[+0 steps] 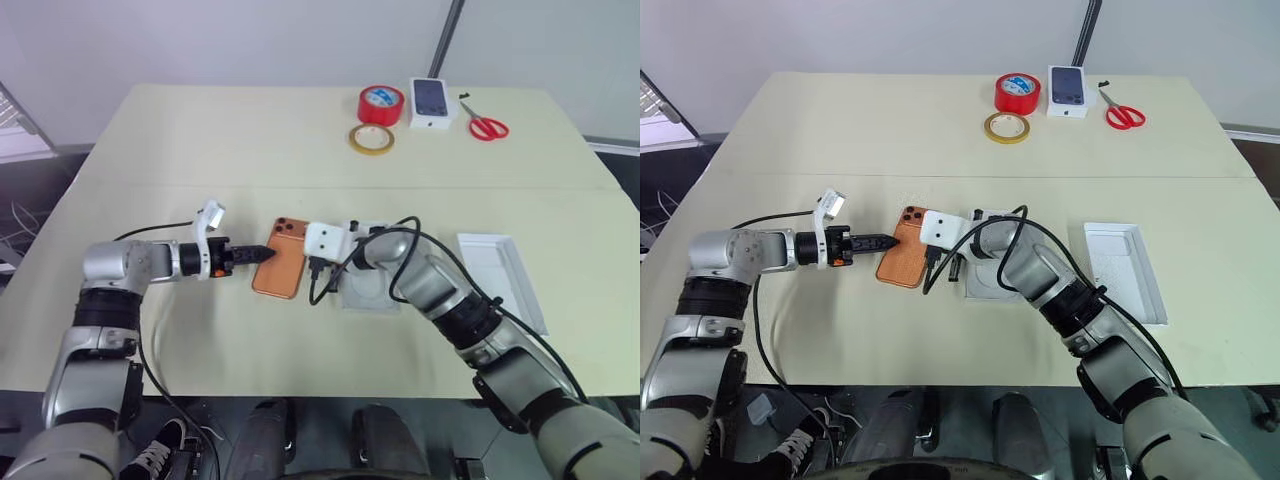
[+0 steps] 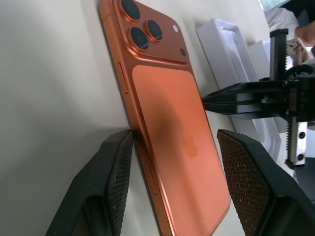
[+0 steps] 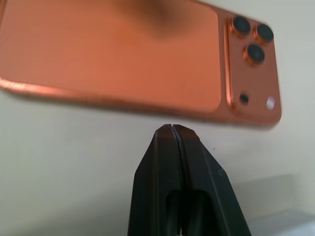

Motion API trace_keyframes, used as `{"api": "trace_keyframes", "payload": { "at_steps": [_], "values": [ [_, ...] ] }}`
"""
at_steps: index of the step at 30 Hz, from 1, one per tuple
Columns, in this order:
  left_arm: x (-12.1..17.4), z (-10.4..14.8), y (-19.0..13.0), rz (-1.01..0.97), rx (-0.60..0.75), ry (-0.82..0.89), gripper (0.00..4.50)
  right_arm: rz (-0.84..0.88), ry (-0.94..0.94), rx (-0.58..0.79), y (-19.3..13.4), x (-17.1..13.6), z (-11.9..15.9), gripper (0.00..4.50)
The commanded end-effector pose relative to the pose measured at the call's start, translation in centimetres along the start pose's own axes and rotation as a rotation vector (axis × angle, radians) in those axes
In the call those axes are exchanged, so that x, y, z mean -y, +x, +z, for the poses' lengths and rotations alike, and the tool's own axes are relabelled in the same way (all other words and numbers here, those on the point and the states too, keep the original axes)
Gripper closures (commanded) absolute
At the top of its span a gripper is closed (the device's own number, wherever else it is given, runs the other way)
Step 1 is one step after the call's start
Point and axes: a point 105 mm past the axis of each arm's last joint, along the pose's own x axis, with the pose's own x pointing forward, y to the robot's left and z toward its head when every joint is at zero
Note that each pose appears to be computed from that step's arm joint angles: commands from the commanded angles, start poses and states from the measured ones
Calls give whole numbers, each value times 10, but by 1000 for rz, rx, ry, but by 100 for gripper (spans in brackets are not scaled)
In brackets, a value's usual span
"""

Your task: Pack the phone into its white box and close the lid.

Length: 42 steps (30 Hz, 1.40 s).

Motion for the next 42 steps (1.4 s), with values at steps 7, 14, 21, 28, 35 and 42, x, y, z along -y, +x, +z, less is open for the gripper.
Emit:
{"api": "trace_keyframes", "payload": {
  "at_steps": [7,14,21,28,35,42],
  "values": [
    [19,-20,27,-84,-85,-68,164,-9,9,10,0,0,0,448],
    [18,-8,18,-75,-27,-97,164,-8,22,13,-2,-2,-2,448],
    [15,-20,14,-90,-27,-187,438,-20,26,19,-2,0,-3,450],
    [16,-15,3,-135,33,-302,438,-40,101,187,-18,10,17,450],
    [26,-7,-3,-173,212,-213,443,132,289,508,-90,2,34,260],
    [34,-13,2,-161,221,-180,443,219,35,273,-123,-46,-33,159]
  ]
}}
